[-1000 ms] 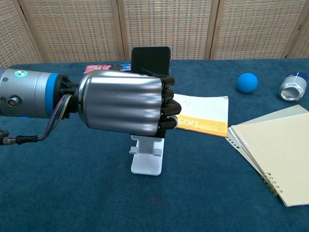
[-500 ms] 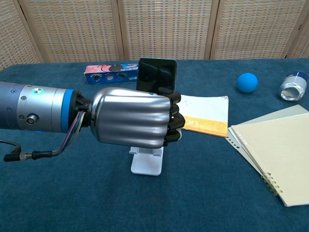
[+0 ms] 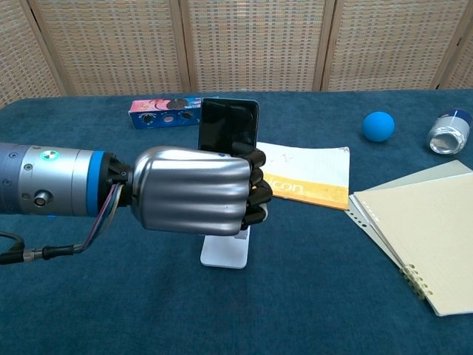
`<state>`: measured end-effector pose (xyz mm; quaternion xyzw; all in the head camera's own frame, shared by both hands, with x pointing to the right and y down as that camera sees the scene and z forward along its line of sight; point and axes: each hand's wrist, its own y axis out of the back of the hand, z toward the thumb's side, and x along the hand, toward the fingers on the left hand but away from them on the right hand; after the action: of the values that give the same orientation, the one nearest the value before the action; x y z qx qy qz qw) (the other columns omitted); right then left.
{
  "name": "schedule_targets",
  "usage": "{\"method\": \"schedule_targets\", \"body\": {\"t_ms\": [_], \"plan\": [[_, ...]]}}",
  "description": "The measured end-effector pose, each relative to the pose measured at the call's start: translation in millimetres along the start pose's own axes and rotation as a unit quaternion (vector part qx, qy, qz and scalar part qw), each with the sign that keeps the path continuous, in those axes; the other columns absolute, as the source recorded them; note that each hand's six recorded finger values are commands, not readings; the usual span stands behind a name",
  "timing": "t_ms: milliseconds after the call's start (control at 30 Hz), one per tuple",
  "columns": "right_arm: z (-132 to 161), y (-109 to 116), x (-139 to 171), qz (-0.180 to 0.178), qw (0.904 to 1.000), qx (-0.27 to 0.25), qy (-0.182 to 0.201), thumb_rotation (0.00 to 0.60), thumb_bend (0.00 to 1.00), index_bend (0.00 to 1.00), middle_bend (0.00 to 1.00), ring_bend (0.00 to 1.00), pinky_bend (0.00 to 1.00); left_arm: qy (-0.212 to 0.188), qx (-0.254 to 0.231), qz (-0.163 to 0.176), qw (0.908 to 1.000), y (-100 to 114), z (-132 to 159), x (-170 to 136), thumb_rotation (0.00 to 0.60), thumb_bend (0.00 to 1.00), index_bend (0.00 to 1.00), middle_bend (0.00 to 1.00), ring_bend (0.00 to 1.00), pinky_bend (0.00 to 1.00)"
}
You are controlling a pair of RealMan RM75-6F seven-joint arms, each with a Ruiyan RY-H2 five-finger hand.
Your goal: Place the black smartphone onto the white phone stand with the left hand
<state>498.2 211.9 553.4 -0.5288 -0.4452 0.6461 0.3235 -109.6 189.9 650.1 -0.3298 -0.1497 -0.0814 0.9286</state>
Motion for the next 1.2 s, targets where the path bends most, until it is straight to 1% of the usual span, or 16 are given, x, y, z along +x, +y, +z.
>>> {"method": "schedule_targets", "body": {"t_ms": [400,667,867,1000,1100,1167,1200], "plan": [[-0.4,0.6,0.2,0.001,1.0000,-0.003,0.000,0.600,0.00,0.03,0.00,0.00,0.00,-0.005,0.005,0.000,1.0000,0.6,8.7,-0.3,0.600,0.00,0.62,0.50,0.54,0.48],[-0.2,0.7,0.7,0.002,1.0000,-0.005,0.001,0.600,0.00,0.03,0.00,0.00,0.00,0.005,0.006,-0.009,0.9999,-2.9,7.2,0.1,0.600,0.00,0.61,0.50,0.54,0.48],[-0.7,0.8,0.7,0.003,1.0000,-0.006,0.001,0.600,0.00,0.03,0.00,0.00,0.00,0.005,0.007,-0.011,0.9999,-3.1,8.9,2.3,0.600,0.00,0.58,0.47,0.54,0.48],[-0.6,0.8,0.7,0.004,1.0000,-0.006,0.001,0.600,0.00,0.03,0.00,0.00,0.00,0.008,0.002,-0.012,0.9999,-1.7,10.3,2.6,0.600,0.00,0.53,0.45,0.53,0.46],[-0.1,0.2,1.1,0.006,1.0000,-0.007,0.002,0.600,0.00,0.03,0.00,0.00,0.00,0.007,0.004,-0.013,0.9999,-1.2,12.4,2.2,0.600,0.00,0.45,0.39,0.49,0.45],[0.0,0.2,1.2,0.007,0.9999,-0.007,0.003,0.600,0.00,0.03,0.00,0.00,0.00,0.006,0.003,-0.015,0.9999,-1.4,13.7,1.8,0.600,0.00,0.33,0.26,0.43,0.43],[-0.1,0.2,1.2,0.007,0.9999,-0.007,0.003,0.600,0.00,0.03,0.00,0.00,0.00,0.004,0.003,-0.017,0.9998,-1.6,14.4,1.6,0.600,0.00,0.28,0.21,0.40,0.42]]}}
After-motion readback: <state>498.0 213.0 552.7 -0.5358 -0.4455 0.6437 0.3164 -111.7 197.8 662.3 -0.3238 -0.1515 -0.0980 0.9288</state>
